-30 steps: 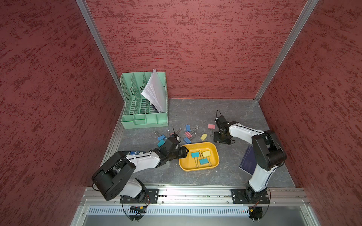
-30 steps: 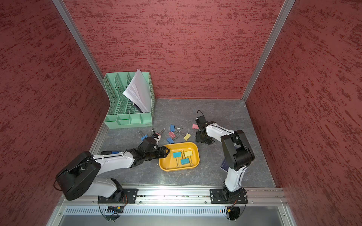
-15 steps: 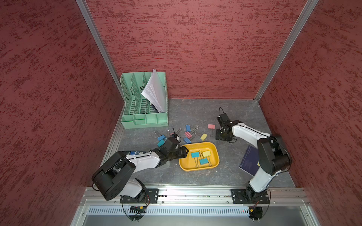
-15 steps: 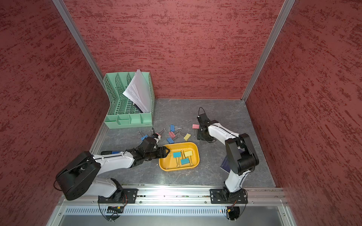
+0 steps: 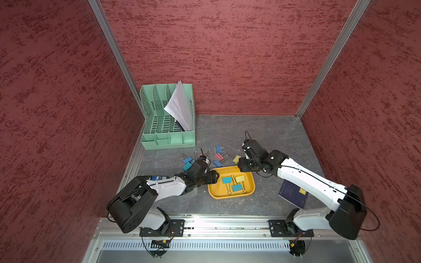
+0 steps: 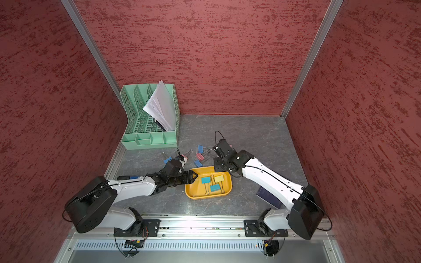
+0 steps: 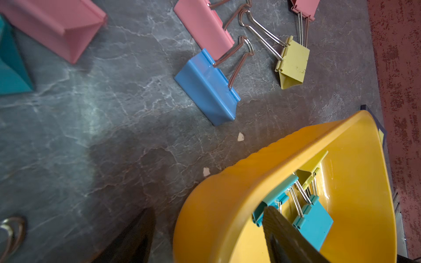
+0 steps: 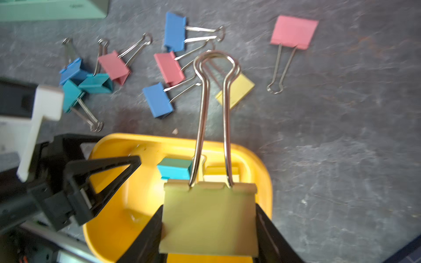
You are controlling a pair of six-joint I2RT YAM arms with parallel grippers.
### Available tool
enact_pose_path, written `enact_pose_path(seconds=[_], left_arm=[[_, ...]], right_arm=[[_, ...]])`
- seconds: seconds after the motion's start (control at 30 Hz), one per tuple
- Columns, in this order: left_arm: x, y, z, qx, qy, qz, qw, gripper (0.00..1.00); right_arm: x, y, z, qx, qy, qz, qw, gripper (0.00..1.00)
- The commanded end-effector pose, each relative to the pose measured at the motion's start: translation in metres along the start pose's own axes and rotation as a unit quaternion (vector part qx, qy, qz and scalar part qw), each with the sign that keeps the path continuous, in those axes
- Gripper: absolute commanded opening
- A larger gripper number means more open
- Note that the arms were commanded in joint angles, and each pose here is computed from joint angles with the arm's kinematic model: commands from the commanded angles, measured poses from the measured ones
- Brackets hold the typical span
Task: Put the binder clips in the storage box
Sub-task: Place the binder clip in the storage box, then pick up the binder clip at the center of the board.
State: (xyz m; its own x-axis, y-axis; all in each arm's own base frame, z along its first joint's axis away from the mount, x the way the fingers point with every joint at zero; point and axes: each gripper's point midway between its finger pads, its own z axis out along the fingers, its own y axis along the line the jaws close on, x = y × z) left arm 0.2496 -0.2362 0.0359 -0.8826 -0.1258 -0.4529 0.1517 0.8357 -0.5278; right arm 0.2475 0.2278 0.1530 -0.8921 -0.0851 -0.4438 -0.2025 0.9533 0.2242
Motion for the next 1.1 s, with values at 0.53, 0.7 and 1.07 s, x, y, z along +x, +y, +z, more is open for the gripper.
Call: enact_pose_path(seconds=[0.53,0.7,1.07], left_arm=[[0.026,0.023,0.003,-0.042,0.044,-0.001,0.998,0.79],[0.025,0.022,0.004,-0.041,0.045,0.000,0.998,0.79],[0.029,0.025,0.006,-0.043,0.050,-0.004,0.998,0.79]], right_arm=[[0.058,-0.008,0.041,0.043,0.066,0.002,0.997,0.87],[-0.006,-0.023,0.016,0.062,0.019,-0.015,0.998,0.92],[-0.124,-0.091,0.084,0.078,0.014,0.048,0.996,0.93]])
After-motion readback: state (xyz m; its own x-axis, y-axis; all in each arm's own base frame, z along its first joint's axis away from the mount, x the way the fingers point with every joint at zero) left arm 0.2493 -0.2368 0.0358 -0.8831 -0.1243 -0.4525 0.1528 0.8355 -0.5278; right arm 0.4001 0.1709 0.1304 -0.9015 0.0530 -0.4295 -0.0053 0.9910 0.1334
